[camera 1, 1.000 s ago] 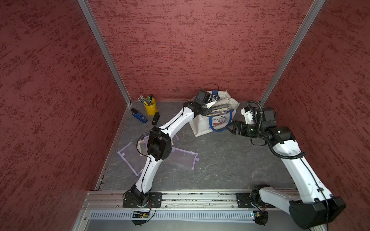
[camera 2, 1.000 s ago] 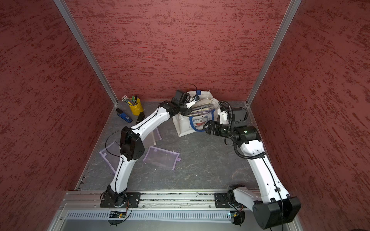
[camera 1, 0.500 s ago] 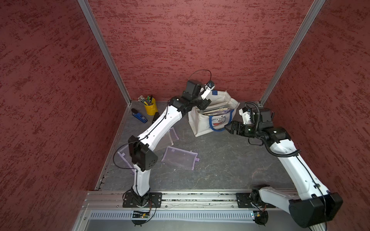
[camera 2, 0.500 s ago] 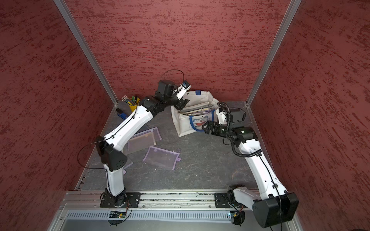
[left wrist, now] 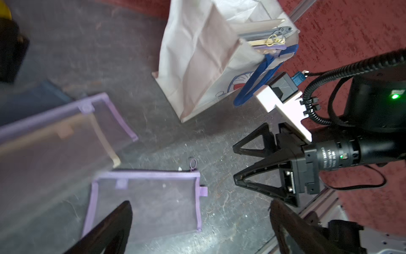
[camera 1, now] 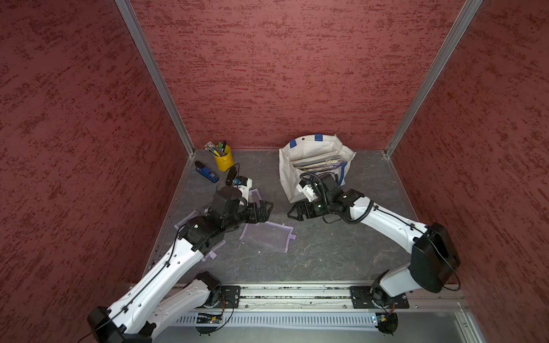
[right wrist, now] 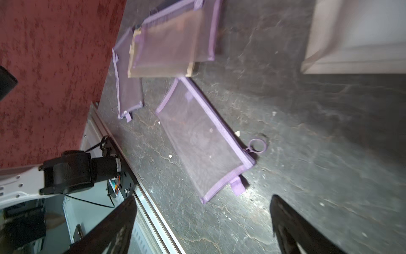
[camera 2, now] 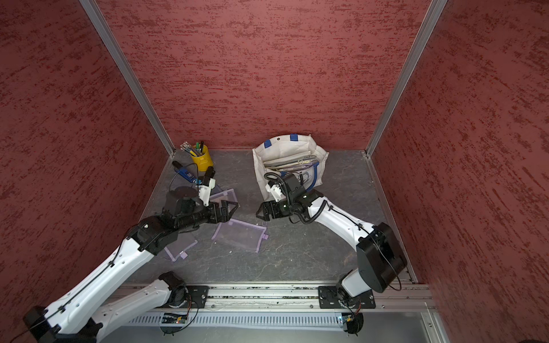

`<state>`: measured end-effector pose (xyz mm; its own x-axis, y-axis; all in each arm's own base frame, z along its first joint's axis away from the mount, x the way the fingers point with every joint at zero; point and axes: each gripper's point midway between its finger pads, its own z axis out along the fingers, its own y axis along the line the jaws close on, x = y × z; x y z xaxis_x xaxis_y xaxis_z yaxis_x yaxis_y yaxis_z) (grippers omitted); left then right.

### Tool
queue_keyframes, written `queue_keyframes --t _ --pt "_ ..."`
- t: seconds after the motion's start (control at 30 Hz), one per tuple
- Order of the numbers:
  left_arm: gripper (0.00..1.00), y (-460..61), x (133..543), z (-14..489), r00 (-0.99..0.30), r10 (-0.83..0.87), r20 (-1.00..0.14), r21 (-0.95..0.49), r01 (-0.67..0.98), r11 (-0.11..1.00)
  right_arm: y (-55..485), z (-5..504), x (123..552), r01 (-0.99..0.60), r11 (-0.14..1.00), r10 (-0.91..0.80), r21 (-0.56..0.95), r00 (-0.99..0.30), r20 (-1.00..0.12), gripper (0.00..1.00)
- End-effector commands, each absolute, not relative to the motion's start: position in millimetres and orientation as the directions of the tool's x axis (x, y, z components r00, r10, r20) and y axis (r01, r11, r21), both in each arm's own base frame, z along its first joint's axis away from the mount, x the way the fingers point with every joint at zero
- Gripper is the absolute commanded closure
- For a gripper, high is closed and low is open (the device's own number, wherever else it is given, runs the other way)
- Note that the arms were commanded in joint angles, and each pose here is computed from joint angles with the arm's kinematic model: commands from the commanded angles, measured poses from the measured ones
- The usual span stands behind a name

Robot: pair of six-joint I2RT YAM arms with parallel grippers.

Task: Put the pencil pouch into the canvas bag
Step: Place the pencil pouch in the canvas bag, then pick up the pencil pouch from the center of the board.

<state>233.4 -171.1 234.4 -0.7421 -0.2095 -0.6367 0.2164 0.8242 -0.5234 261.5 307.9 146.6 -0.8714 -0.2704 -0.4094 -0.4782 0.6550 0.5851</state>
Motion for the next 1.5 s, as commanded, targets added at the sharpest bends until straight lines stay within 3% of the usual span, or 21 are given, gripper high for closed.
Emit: queue_keyframes --t 0.0,0.2,0.47,0.87,1.2,1.37,1.47 --pt "0.02 -166.5 217.1 205.1 -0.799 -0.409 -0.442 -0.682 0.003 0.731 336.3 135.5 257.4 -0.579 0.583 -0.352 0.570 -0.813 -0.465 0.06" --pt "0.04 -163.1 197.8 137.9 -0.805 -0.562 -0.189 -0.742 -0.258 0.618 361.8 95.4 273.5 -0.550 0.611 -0.364 0.569 -0.834 -0.415 0.11" --pt "0.08 -156.4 184.9 82.0 -0.749 -0.661 -0.042 -0.716 -0.438 0.543 369.8 47.0 281.5 -0.493 0.672 -0.362 0.553 -0.870 -0.335 0.18" --pt "0.17 -148.6 195.3 40.5 -0.666 -0.745 -0.052 -0.746 -0.470 0.472 372.7 20.7 246.9 -0.471 0.651 -0.405 0.596 -0.879 -0.252 0.29" --pt "0.28 -152.7 215.8 40.8 -0.648 -0.752 -0.120 -0.774 -0.413 0.480 384.0 25.2 220.2 -0.498 0.589 -0.456 0.637 -0.855 -0.247 0.60" --pt "0.49 -159.2 230.5 62.5 -0.653 -0.730 -0.199 -0.797 -0.326 0.509 386.9 25.4 214.2 -0.509 0.573 -0.474 0.642 -0.845 -0.247 0.66" --pt "0.71 -160.5 235.3 80.3 -0.658 -0.707 -0.259 -0.793 -0.272 0.544 387.4 33.3 214.6 -0.525 0.562 -0.475 0.639 -0.838 -0.271 0.67"
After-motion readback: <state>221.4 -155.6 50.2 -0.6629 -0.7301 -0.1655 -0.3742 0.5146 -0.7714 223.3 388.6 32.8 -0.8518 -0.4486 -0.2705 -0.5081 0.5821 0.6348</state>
